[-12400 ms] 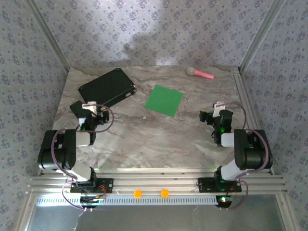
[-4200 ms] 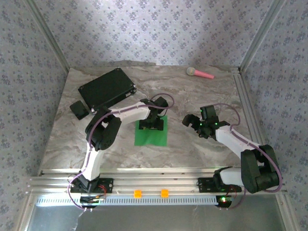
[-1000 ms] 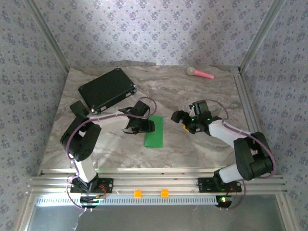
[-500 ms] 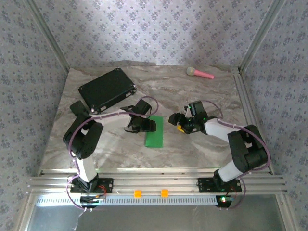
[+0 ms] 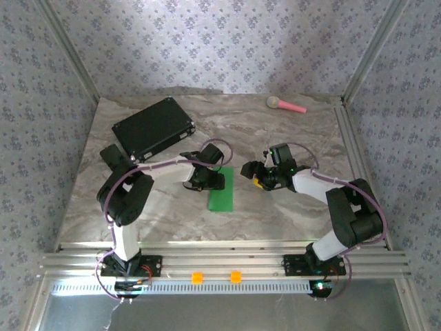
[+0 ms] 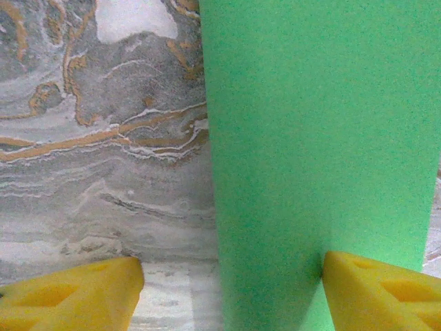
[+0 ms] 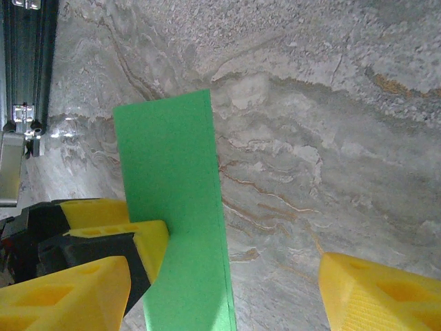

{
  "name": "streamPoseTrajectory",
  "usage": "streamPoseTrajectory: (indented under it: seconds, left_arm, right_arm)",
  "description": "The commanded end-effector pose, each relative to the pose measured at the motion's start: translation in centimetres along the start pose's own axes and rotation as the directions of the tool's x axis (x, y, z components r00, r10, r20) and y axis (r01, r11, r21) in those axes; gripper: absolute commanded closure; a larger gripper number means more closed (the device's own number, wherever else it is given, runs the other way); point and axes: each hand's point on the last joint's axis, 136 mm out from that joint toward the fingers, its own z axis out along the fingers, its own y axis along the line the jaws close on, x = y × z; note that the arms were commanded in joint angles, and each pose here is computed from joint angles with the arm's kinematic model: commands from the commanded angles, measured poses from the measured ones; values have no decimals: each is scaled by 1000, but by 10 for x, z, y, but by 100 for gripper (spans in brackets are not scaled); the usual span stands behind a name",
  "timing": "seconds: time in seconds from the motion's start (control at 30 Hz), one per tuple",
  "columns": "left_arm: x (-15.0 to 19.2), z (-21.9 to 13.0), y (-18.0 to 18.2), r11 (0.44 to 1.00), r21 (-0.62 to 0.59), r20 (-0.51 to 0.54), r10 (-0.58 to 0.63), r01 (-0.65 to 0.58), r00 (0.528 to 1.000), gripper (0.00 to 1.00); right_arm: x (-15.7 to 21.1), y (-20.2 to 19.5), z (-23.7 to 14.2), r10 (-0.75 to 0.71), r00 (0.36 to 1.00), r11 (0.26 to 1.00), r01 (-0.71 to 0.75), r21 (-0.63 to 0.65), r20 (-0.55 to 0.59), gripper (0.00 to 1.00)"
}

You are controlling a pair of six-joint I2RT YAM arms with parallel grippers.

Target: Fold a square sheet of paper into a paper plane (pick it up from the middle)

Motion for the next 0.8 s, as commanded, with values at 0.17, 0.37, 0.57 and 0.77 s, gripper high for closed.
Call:
streamPoseTrajectory:
  seconds: [0.17, 0.37, 0.57, 0.77]
  left_arm:
    - [8, 27, 21, 995, -94, -23, -34, 32, 999, 28]
    - [8, 29, 20, 996, -93, -26, -8, 5, 1000, 28]
    - [11, 34, 17, 997, -76, -39, 6, -9, 999, 28]
    - [10, 36, 11, 998, -55, -42, 40, -42, 998, 28]
  right_arm:
    - [-1, 4, 1, 4, 1000, 1000, -4, -3, -3, 26]
    - [-1, 4, 1, -4, 1000, 1000, 4, 1, -8, 25]
    - [2, -1, 3, 2, 1000, 1000, -1, 12, -14, 26]
    - [1, -2, 3, 5, 1000, 1000, -5, 18, -13, 26]
